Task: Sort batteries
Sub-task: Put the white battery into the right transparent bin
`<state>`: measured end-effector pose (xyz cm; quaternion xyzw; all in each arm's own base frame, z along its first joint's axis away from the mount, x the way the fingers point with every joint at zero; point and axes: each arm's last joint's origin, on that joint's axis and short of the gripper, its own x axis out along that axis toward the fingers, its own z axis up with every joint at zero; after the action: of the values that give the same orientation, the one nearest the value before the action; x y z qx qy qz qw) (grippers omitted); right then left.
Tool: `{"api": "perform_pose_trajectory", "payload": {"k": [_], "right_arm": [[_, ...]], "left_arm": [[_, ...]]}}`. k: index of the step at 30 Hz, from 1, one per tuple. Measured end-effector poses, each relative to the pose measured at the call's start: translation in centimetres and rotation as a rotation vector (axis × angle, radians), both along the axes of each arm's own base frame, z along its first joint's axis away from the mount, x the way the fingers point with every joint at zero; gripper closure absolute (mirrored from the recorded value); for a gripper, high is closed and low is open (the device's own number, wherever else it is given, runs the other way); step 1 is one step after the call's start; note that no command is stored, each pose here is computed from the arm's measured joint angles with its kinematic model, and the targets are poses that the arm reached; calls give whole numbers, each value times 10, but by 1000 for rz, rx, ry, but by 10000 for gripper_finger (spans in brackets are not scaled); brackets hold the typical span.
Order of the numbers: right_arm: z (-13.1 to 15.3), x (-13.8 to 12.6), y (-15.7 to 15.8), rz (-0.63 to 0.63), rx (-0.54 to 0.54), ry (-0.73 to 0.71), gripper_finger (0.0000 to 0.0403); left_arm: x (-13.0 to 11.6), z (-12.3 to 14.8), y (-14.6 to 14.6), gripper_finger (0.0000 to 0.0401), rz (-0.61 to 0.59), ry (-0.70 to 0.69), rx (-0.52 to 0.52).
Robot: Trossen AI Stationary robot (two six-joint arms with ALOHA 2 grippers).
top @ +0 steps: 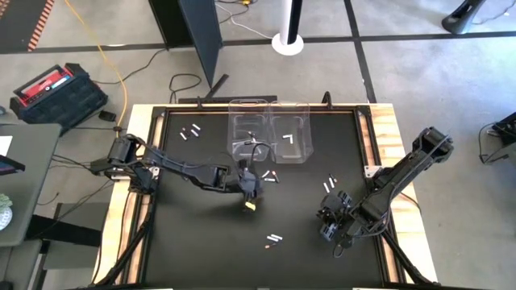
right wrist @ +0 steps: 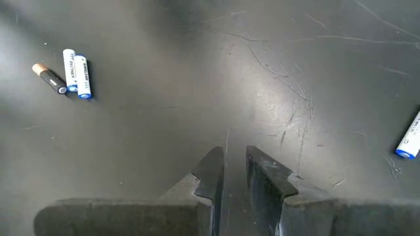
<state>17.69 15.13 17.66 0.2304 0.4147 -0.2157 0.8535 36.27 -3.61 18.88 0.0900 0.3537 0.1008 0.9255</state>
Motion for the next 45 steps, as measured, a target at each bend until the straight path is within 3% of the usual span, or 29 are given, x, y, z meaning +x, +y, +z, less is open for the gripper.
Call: {"api": "perform_pose_trajectory", "payload": {"k": [4,9,17,30,37,45], "right_arm": [[0,0,0,0,-3,3,321],[0,0,0,0,-3,3,321],[0,0,0,-1,-4,1,321],[0,0,-1,-1,-14,5,321],[0,-1,-2,-3,-17,9,321],[0,-1,-2,-4,-17,8,321]], "left_arm": [[5,5,7,278,-5,-56,29],[7,7,22,278,146,-127,-91],[-3,-13,26,278,206,-230,-172],[-20,-37,27,295,271,-248,-170],[-11,-62,26,295,277,-315,-196],[-3,-61,31,296,253,-299,-122]]}}
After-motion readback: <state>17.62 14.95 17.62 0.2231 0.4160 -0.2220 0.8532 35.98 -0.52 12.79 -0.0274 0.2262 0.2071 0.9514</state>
